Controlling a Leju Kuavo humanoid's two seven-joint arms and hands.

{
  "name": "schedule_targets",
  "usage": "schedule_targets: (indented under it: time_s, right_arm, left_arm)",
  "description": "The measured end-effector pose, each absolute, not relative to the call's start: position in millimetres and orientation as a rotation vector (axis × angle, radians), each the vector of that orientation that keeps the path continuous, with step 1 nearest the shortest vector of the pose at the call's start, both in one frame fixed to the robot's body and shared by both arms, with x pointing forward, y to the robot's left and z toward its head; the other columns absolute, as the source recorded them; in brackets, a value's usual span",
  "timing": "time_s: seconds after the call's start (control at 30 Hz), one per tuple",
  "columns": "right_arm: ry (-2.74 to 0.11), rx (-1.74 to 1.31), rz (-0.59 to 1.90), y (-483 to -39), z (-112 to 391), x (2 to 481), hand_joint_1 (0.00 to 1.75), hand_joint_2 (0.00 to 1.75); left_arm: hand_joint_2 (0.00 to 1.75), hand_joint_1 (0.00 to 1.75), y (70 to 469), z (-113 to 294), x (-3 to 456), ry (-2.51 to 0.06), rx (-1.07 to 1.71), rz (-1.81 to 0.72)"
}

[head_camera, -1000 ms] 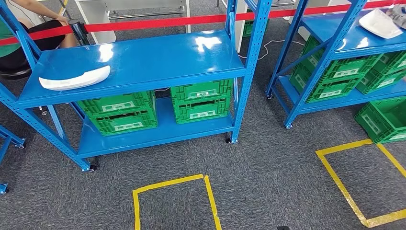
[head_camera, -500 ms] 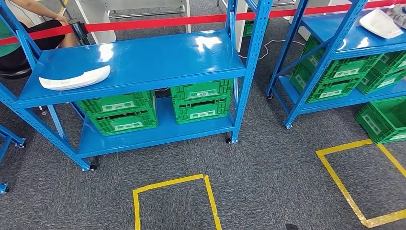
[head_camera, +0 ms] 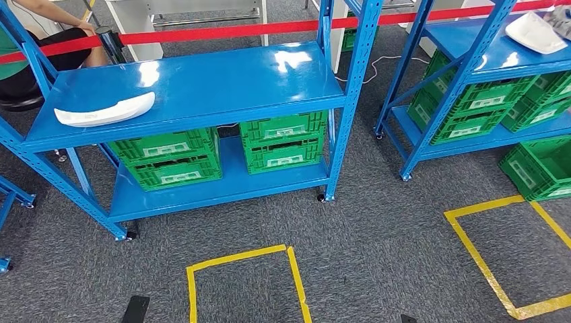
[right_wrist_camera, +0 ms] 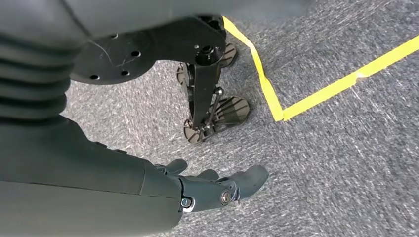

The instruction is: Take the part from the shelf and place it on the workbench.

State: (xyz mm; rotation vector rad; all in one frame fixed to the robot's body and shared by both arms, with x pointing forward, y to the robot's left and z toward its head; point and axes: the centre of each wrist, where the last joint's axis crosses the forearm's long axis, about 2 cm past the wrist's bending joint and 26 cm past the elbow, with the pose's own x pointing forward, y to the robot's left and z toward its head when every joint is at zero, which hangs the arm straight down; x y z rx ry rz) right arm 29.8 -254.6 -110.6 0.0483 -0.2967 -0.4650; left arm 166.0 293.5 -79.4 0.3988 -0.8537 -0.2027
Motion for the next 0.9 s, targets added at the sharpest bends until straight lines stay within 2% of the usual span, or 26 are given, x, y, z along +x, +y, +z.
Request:
schedule_targets:
  time_s: [0.03, 0.17, 0.6, 0.9]
  right_arm:
    - [-0.294, 0.051, -0.469, -253, -110, 31, 0.00, 0.00]
    - [-0.280, 0.066, -0.480, -247, -110, 33, 0.00, 0.00]
    - [-0.240, 0.107, -0.534, -230, -108, 40, 0.00, 0.00]
    - [-0.229, 0.114, -0.544, -225, -108, 37, 0.00, 0.00]
  left_arm:
    - [1.75, 0.00, 292, -75, 177, -0.892, 0.410, -0.229]
    - [0.00, 0.00, 283, -53, 225, -1.062, 0.459, -0.339]
    - [0.00, 0.00, 242, 64, 368, -1.692, 0.677, -0.608]
    - [0.00, 0.00, 229, 108, 393, -1.922, 0.798, -0.600]
